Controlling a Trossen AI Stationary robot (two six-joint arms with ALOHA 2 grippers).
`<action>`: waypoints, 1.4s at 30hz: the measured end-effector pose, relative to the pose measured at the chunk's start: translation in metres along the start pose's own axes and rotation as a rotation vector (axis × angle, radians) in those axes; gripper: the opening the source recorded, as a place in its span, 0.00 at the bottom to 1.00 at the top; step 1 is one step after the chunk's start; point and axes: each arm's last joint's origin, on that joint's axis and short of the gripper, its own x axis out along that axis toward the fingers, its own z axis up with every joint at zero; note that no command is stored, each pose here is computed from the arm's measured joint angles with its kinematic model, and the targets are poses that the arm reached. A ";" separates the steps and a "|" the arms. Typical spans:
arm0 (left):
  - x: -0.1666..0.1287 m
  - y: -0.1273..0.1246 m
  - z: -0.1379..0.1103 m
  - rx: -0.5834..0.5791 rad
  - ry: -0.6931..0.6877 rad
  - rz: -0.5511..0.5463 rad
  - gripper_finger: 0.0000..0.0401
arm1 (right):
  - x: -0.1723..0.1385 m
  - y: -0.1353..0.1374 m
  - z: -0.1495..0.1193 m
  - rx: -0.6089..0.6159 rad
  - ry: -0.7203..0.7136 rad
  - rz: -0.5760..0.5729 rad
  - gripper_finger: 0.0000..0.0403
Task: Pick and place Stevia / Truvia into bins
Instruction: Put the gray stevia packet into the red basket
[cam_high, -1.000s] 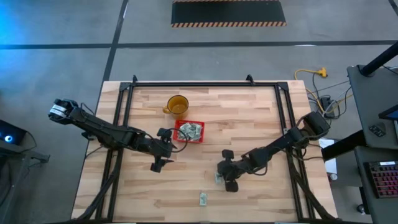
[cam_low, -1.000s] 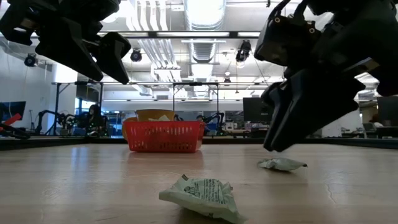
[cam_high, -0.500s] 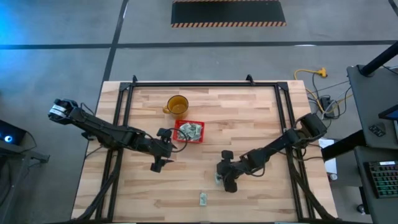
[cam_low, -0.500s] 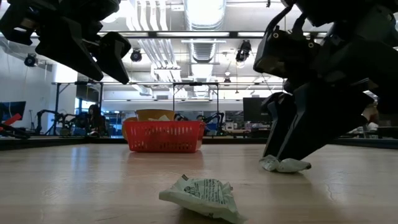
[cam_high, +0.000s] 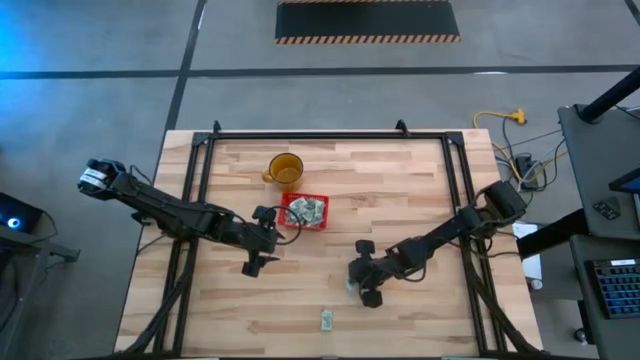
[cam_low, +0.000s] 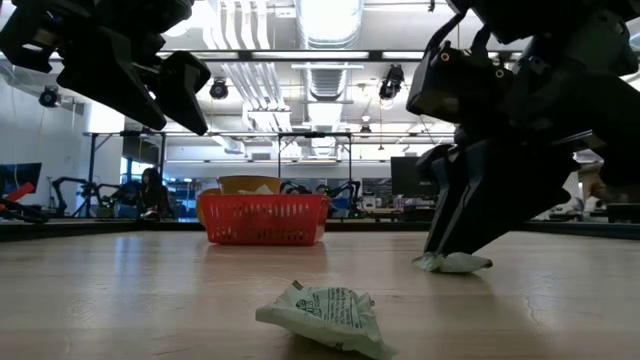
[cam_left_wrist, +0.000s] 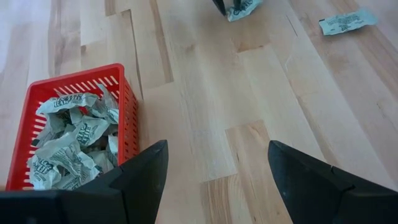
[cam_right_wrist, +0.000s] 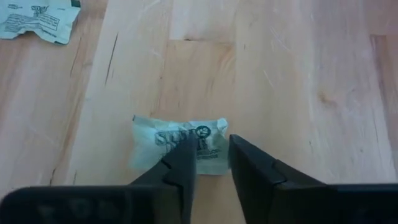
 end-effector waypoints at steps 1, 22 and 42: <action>0.000 0.000 0.000 0.000 0.000 0.000 0.65 | 0.000 0.000 0.000 -0.001 -0.001 0.000 0.19; 0.000 0.000 0.000 0.000 0.000 0.000 0.65 | -0.002 -0.002 0.004 -0.157 -0.046 -0.103 0.02; -0.001 0.001 0.012 -0.039 -0.122 0.003 0.65 | -0.014 -0.068 0.075 -0.351 -0.172 -0.599 0.02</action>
